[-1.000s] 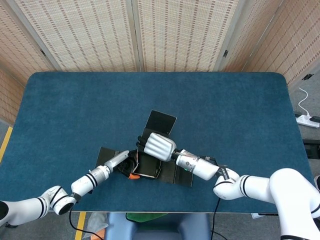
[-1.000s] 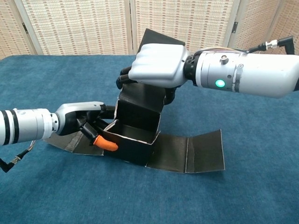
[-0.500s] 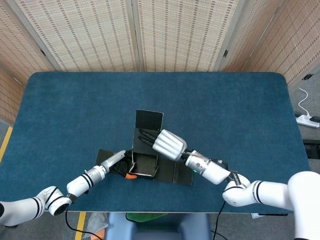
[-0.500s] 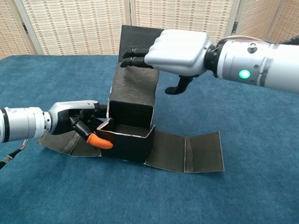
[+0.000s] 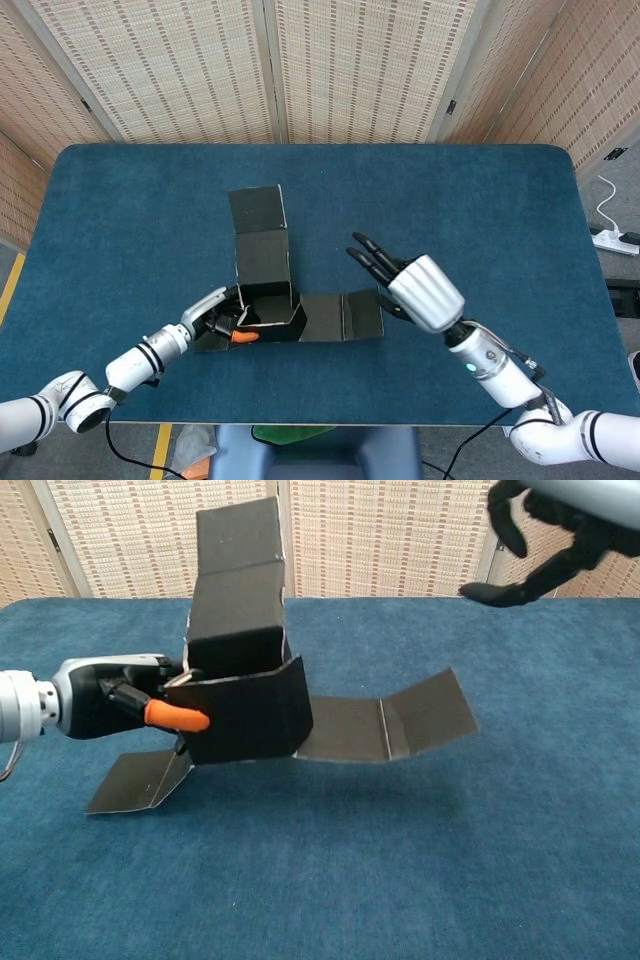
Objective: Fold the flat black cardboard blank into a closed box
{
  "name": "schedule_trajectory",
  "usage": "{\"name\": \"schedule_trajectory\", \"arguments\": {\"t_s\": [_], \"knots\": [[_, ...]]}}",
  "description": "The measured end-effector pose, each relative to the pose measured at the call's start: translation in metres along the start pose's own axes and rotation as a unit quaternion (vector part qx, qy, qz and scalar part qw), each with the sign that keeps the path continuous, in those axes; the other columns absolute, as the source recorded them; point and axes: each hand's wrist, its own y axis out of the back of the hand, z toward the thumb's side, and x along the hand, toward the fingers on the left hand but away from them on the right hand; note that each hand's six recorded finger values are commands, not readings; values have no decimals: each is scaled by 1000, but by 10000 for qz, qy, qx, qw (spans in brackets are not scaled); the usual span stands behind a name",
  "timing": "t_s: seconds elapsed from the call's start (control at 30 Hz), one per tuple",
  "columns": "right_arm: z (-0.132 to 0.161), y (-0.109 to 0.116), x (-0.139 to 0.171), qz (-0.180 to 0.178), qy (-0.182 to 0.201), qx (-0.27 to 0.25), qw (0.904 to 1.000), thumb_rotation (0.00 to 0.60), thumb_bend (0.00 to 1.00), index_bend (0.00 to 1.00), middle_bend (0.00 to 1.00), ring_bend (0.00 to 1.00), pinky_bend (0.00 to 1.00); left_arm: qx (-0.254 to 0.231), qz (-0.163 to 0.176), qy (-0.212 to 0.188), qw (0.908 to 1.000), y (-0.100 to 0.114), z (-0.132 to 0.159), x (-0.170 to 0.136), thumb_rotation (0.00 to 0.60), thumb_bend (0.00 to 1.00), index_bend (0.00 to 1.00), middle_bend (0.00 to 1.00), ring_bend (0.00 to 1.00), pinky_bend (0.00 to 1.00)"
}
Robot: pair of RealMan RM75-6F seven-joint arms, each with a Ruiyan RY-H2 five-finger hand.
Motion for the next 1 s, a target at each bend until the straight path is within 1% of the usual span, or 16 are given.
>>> {"name": "schedule_trajectory", "arguments": {"t_s": [0.1, 0.17, 0.27, 0.33, 0.43, 0.53, 0.7, 0.8, 0.9, 0.97, 1.0], "knots": [[-12, 5, 16, -179, -275, -562, 9979, 600, 240, 0, 0, 659, 1000, -553, -61, -127, 9984, 3, 10, -6, 600, 198, 271, 249, 515, 601], [-21, 6, 25, -284, -453, -935, 9942, 600, 185, 0, 0, 659, 1000, -891, -123, -199, 9957, 3, 16, -10, 600, 198, 270, 249, 515, 602], [-32, 6, 38, -435, -680, -1348, 9876, 600, 89, 0, 0, 660, 1000, -1419, -256, -312, 9891, 4, 26, -15, 600, 197, 269, 249, 515, 603], [-35, 3, 41, -490, -739, -1526, 9843, 600, 55, 0, 2, 661, 1000, -1742, -362, -383, 9833, 3, 32, -18, 600, 197, 267, 249, 515, 603], [-33, -4, 38, -586, -734, -1793, 9793, 600, 14, 0, 10, 665, 1000, -2121, -519, -466, 9748, -1, 42, -21, 600, 197, 266, 249, 515, 603], [-26, -7, 28, -748, -677, -1984, 9749, 600, 0, 0, 21, 669, 1000, -2402, -664, -518, 9671, -6, 50, -23, 600, 196, 265, 249, 515, 603], [-4, -10, 1, -1118, -501, -2216, 9674, 600, 0, 0, 22, 669, 1000, -2767, -853, -561, 9555, -15, 61, -24, 600, 195, 265, 248, 515, 603], [12, -9, -20, -1391, -403, -2287, 9627, 600, 0, 0, 22, 669, 1000, -2820, -930, -557, 9533, -18, 62, -26, 600, 196, 264, 249, 515, 603], [25, -4, -43, -1640, -306, -2226, 9605, 600, 0, 0, 24, 669, 1000, -2858, -1000, -549, 9515, -21, 62, -27, 600, 197, 264, 249, 515, 603], [32, 1, -57, -1776, -229, -2170, 9596, 600, 0, 0, 26, 669, 1000, -2834, -1042, -539, 9518, -22, 61, -28, 600, 197, 263, 249, 515, 603], [35, 3, -61, -1827, -200, -2133, 9595, 600, 0, 0, 26, 669, 1000, -2768, -1070, -541, 9534, -22, 61, -29, 600, 197, 262, 249, 515, 603]]}}
